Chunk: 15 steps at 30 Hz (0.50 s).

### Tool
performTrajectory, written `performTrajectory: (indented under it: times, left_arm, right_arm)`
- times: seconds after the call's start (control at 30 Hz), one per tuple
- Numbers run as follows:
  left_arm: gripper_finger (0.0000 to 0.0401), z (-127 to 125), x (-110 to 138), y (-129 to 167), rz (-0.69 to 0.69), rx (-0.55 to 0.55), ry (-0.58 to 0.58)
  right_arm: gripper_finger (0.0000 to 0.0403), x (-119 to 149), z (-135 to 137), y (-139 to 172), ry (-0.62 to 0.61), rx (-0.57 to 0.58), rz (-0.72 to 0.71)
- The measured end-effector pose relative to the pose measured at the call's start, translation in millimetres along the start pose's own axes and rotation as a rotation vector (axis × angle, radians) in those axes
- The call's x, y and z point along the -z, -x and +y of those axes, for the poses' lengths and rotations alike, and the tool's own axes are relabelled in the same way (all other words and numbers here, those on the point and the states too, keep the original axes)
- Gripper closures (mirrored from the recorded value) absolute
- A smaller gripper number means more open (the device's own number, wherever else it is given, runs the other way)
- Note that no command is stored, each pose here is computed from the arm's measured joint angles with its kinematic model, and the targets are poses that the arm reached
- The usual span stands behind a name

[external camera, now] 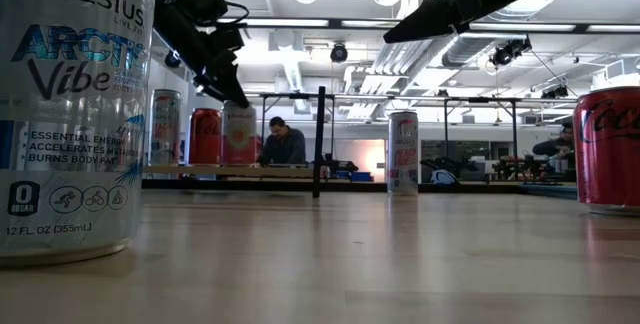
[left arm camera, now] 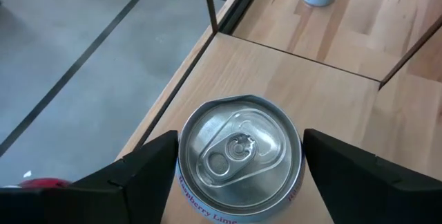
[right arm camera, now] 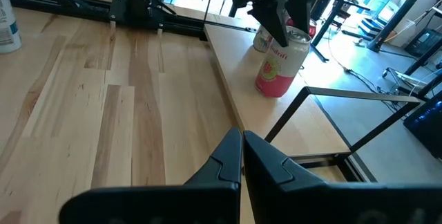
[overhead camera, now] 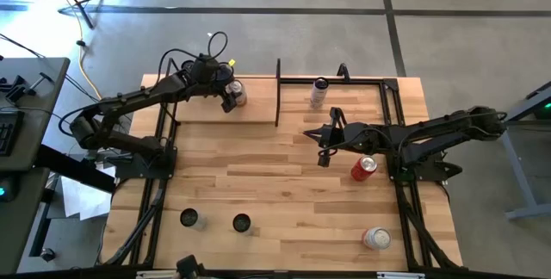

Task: Place canned beverage on shelf
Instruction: Put the top pink-white soda can on the shelf

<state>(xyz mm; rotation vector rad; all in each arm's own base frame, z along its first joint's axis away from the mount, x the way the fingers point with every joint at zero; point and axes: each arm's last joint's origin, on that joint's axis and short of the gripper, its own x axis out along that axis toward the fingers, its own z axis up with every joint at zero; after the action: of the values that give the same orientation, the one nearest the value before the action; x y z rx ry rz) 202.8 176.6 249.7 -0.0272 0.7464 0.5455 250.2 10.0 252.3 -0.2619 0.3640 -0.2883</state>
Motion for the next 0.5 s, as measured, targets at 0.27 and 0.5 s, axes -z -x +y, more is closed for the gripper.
performTrajectory:
  times: [0.27,0.5]
  left_arm:
    - [0.0101,2.9,-4.4,2.2,0.010,-0.059,-0.003]
    - [0.0100,8.1,-26.0,15.8,-0.010,-0.098,-0.004]
  right_arm:
    - [0.0403,0.0,0.1,0.0,0.000,-0.005,-0.001]
    - [0.0403,-0.2,1.1,0.0,0.000,-0.039,-0.007]
